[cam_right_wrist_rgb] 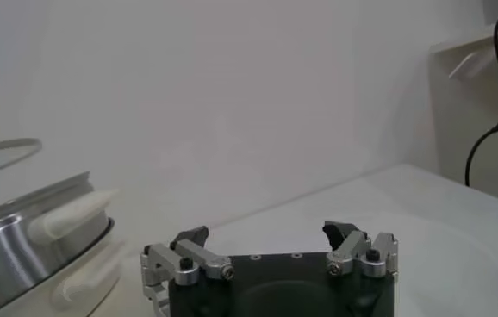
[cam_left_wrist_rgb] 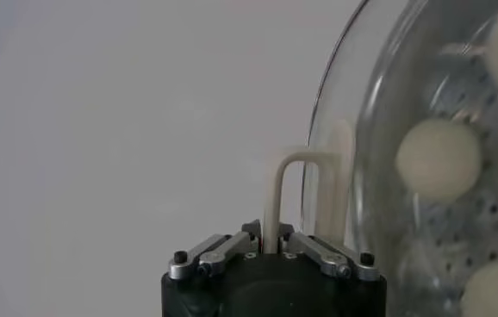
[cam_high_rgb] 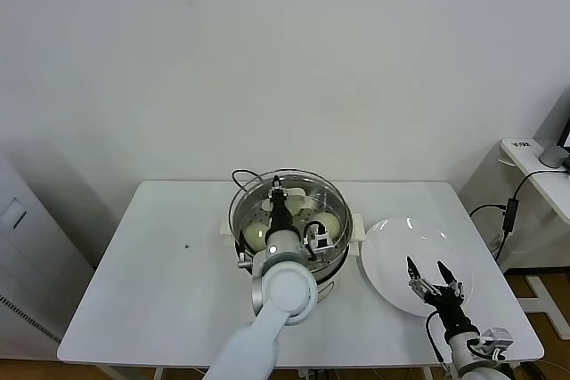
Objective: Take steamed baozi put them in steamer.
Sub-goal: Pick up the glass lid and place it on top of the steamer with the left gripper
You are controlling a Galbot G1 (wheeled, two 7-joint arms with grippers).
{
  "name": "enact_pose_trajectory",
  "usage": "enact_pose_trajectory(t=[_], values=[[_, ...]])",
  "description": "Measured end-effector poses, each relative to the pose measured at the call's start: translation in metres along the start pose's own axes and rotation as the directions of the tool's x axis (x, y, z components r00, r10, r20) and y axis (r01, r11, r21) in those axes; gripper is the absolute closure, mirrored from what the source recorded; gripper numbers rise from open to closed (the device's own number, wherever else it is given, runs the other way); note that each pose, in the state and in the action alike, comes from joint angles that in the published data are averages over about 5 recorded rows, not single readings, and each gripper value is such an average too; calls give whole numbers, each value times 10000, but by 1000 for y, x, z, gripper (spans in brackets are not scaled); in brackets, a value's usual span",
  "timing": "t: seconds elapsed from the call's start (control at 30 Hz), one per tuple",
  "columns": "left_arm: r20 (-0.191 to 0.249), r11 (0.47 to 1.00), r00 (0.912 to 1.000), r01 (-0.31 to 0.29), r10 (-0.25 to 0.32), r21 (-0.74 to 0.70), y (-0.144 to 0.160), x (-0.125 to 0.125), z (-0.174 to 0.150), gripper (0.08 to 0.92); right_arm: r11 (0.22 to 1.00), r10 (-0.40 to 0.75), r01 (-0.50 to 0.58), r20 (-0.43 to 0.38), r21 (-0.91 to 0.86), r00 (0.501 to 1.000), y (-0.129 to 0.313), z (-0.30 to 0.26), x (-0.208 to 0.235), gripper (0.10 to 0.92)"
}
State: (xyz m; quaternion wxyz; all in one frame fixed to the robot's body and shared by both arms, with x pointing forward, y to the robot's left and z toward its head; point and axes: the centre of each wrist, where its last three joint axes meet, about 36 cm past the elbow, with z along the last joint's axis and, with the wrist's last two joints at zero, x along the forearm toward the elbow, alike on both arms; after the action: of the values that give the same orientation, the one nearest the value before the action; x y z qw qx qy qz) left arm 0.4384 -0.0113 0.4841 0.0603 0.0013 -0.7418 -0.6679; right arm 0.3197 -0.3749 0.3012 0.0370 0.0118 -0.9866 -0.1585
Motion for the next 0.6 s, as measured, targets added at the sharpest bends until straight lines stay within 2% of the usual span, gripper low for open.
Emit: enact_pose_trajectory(t=[0.3, 0.6], values=[[455, 9986, 9990, -23, -1, 534, 0, -3, -5, 859, 10000, -18, 18, 15, -37, 10000, 5, 3, -1, 200], [427, 9989, 9990, 129, -148, 460, -10, -5, -6, 859, 10000, -8, 8, 3, -61, 10000, 6, 4, -1, 200]])
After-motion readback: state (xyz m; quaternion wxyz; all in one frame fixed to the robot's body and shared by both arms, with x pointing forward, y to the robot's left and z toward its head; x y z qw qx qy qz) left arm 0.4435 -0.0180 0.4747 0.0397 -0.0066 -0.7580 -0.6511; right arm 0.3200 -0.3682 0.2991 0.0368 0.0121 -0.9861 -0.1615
